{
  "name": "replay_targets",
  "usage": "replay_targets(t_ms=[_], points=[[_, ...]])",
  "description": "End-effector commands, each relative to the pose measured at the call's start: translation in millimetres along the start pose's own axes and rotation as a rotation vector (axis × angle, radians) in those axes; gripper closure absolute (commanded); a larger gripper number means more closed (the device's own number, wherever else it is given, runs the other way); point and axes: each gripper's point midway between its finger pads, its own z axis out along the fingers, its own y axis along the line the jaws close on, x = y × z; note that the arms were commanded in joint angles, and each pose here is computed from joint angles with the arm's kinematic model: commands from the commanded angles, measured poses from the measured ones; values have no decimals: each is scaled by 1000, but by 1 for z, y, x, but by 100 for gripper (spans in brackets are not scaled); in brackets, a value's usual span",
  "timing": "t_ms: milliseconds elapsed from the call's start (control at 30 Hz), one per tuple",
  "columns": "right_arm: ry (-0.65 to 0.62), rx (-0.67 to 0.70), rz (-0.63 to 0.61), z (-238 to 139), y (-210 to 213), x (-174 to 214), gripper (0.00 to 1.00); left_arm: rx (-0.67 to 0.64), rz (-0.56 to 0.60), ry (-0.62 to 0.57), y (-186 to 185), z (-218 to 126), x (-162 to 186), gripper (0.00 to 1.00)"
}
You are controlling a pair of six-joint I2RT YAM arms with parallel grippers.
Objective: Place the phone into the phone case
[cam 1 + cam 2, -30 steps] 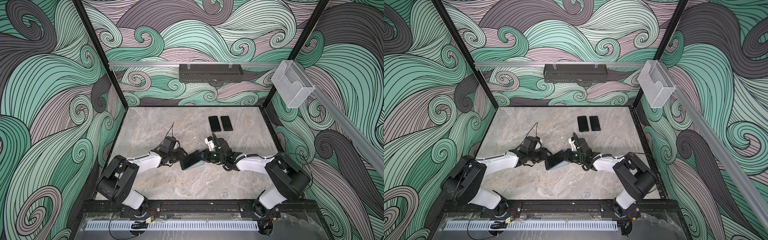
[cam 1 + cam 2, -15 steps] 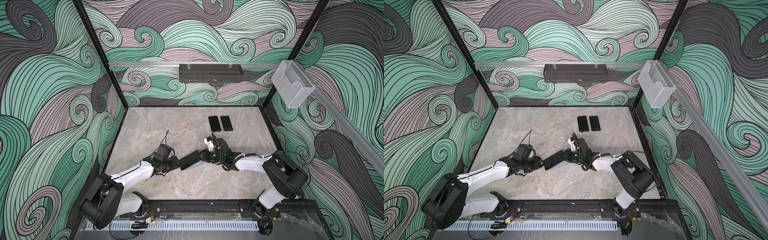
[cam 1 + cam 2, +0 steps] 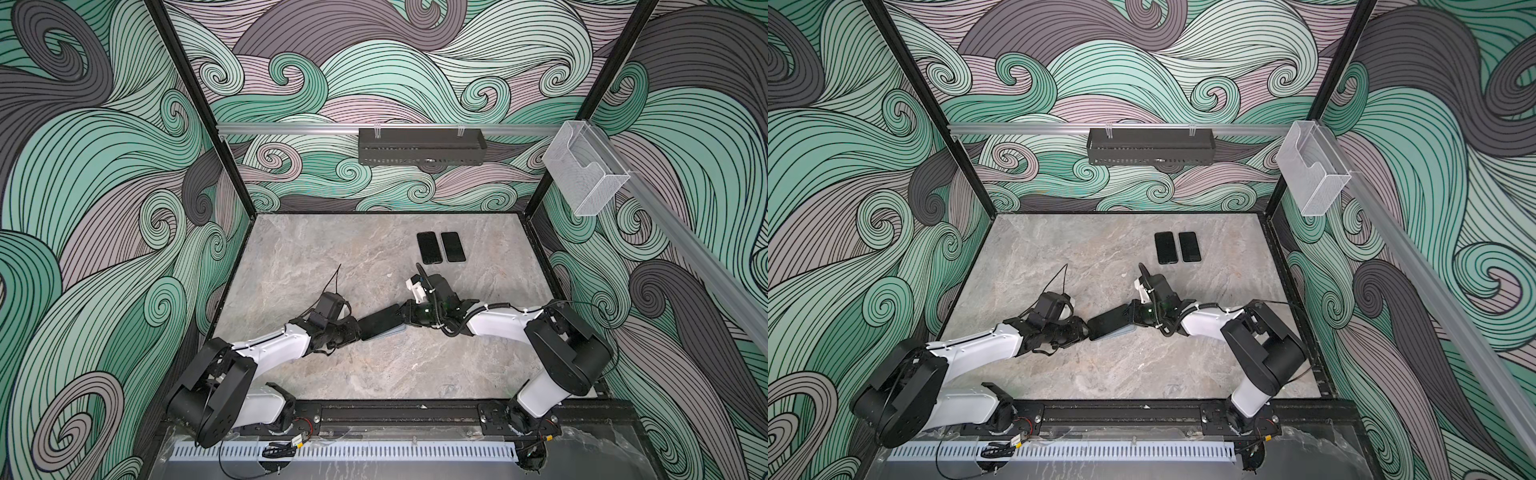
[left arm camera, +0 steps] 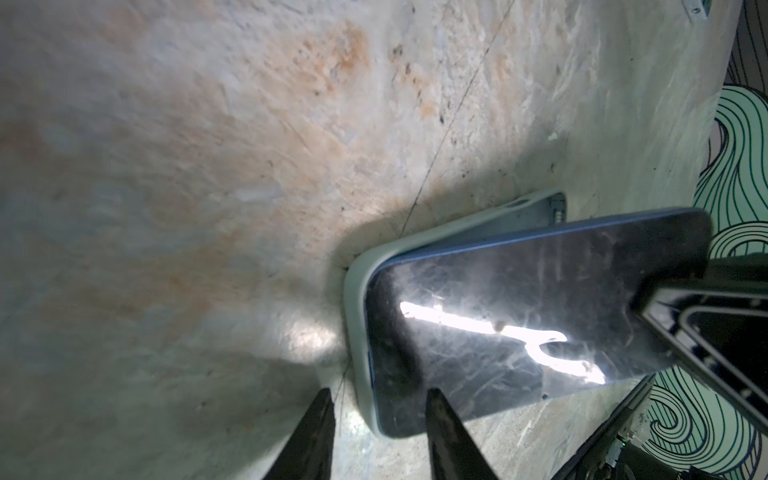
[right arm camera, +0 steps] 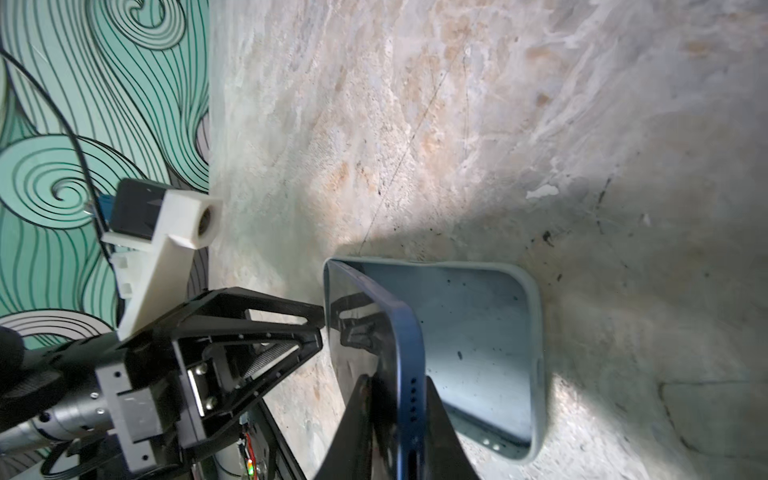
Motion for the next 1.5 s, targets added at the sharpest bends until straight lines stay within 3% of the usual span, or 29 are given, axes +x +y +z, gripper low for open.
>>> replay_targets(t_ms=[0,733,1133,1467], points=[[206,262,26,-1,-66,61,80,32,38,5,-8,2,-1,62],[241,424,-63,-16,-81,52,67,29,75,12,-15,12,-12,69],[235,439,-114,-24,-73,46,68,39,77,21,-19,10,-11,68],[186,352,-168,-39,-38,28,62,21,60,46,-12,19,-7,69]])
